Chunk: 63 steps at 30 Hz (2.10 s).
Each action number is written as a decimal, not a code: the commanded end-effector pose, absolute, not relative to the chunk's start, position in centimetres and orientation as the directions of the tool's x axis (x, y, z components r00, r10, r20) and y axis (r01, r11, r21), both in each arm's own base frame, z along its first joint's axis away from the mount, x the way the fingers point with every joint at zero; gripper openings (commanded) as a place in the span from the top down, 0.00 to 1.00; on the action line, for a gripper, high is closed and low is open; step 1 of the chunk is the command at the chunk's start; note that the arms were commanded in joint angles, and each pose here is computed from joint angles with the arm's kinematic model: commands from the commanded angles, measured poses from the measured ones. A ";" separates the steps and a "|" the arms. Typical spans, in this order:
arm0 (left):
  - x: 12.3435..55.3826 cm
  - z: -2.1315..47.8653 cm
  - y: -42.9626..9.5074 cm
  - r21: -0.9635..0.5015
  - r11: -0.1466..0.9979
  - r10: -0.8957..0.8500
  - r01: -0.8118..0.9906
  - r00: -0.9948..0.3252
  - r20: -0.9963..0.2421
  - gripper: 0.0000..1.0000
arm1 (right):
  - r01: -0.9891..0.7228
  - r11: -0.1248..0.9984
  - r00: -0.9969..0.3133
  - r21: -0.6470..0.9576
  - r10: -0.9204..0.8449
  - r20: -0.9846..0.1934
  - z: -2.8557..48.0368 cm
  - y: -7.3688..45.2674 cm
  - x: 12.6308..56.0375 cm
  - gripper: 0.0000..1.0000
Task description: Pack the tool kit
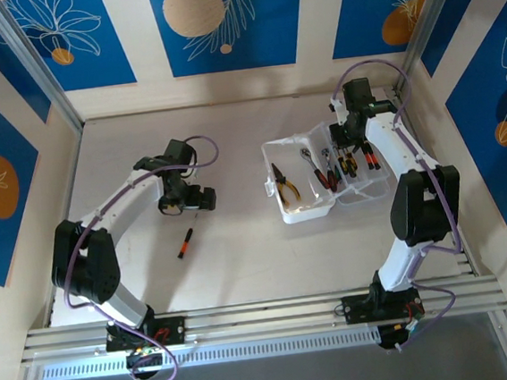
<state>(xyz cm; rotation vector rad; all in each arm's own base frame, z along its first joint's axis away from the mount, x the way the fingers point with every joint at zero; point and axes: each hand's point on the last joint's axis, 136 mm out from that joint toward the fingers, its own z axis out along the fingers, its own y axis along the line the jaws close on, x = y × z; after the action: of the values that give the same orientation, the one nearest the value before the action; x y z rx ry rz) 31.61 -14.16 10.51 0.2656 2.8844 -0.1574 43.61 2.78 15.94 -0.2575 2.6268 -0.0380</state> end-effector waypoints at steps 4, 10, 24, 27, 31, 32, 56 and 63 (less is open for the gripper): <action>32.4 11.1 -14.5 -0.113 0.972 0.172 0.207 -0.949 -0.264 0.00 | -0.201 0.977 -0.846 -0.067 -0.208 -0.492 17.1 3.5 43.8 0.73; 31.5 10.8 -14.0 -0.105 0.974 0.170 0.200 -0.955 -0.243 0.00 | -0.206 0.976 -0.829 -0.074 -0.214 -0.516 19.6 3.8 43.2 0.55; 26.3 4.7 -11.4 -0.061 0.992 0.102 0.109 -0.989 -0.105 0.18 | -0.273 0.961 -0.757 0.035 -0.192 -0.625 25.7 9.5 37.6 0.01; 26.3 3.0 -11.1 -0.040 0.995 0.091 0.095 -0.993 -0.081 0.29 | -0.297 0.953 -0.755 0.052 -0.201 -0.624 25.5 10.6 36.5 0.01; 26.3 1.5 -10.9 -0.024 0.996 0.080 0.082 -0.995 -0.060 0.42 | -0.315 0.946 -0.760 0.072 -0.206 -0.617 25.0 11.7 35.5 0.01; 26.4 1.1 -10.9 -0.020 0.996 0.080 0.081 -0.995 -0.054 0.45 | -0.319 0.944 -0.759 0.078 -0.206 -0.618 24.9 11.9 35.3 0.01; 30.1 13.0 -18.8 -0.430 0.901 -0.068 0.060 -0.959 -0.276 1.00 | -0.496 0.807 -0.744 0.319 -0.207 -0.635 24.8 17.8 30.5 0.01; 32.0 23.4 -24.9 -0.685 0.680 -0.102 0.262 -0.891 -0.443 1.00 | -0.615 0.598 -0.718 0.515 -0.155 -0.678 26.8 21.7 28.2 0.01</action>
<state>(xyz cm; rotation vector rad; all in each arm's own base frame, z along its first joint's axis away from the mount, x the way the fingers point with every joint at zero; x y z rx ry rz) 32.08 -21.56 19.52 0.0490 2.5604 -0.8447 29.53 19.18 24.68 -0.5434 2.3523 0.7835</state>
